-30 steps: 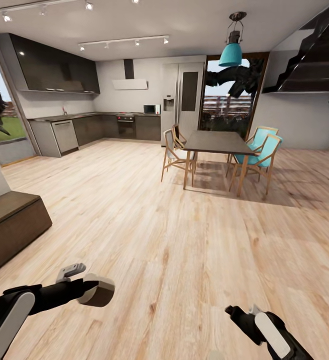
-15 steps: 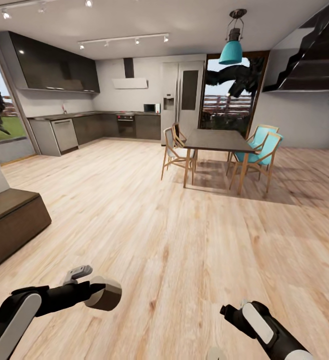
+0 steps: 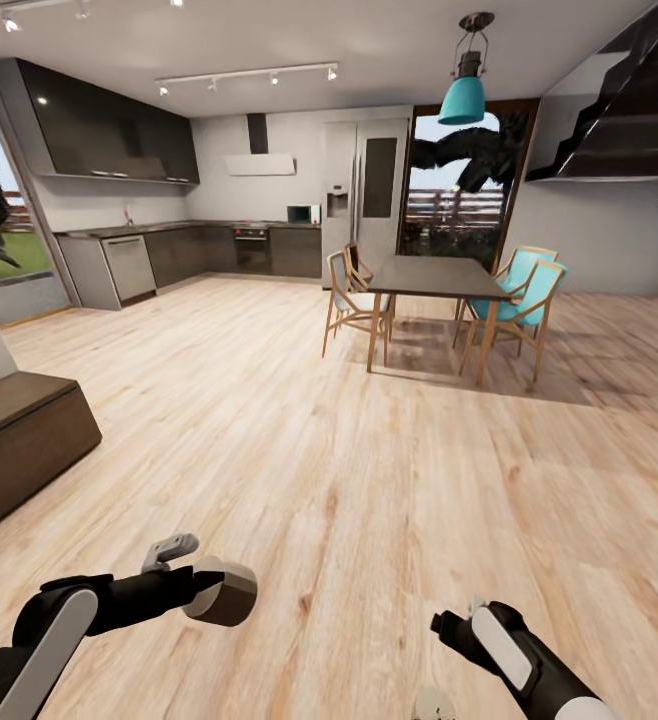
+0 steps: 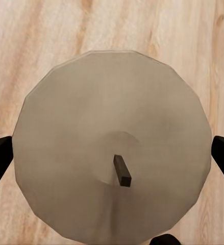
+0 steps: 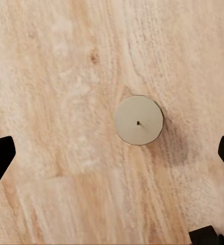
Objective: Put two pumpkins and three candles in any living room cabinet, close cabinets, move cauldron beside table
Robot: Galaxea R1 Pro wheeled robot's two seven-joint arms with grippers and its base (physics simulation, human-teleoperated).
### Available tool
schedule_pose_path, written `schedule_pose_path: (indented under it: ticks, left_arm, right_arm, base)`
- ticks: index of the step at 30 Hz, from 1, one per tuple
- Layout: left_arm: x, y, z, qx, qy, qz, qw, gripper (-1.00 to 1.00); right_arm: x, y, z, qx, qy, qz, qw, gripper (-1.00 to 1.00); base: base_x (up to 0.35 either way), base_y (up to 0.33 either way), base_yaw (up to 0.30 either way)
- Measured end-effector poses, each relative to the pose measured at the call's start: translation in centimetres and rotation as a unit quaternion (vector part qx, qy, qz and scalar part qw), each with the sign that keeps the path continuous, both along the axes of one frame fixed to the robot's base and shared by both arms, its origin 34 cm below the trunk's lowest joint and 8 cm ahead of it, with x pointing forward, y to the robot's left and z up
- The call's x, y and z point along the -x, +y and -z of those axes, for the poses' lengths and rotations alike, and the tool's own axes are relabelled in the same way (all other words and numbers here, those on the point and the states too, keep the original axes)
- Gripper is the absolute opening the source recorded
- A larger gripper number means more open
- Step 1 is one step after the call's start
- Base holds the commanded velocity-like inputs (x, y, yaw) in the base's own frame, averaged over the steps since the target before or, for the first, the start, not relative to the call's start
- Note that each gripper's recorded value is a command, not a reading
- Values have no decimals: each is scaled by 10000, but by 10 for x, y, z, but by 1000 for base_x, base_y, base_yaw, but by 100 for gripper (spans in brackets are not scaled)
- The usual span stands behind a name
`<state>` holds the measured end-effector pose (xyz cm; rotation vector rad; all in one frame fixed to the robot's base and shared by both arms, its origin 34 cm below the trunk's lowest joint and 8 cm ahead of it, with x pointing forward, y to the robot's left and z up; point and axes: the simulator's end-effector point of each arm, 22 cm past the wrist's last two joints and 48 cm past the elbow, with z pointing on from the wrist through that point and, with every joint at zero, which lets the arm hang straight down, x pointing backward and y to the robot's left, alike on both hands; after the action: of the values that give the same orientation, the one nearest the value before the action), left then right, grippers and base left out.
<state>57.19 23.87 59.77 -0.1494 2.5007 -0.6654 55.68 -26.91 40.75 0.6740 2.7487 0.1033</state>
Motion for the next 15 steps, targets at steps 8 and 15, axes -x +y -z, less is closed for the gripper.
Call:
schedule_pose_path:
  ticks: [8, 15]
  left_arm:
    - [3, -9, 8, 408, 4, -17, 9992, -100]
    - [8, -11, 10, 854, 33, -5, 9963, -100]
  right_arm:
    - [0, -5, 16, 132, -70, -68, 9999, 100]
    - [3, -5, 31, 136, -80, -71, 9998, 100]
  base:
    - [0, 0, 0]
    - [0, 0, 0]
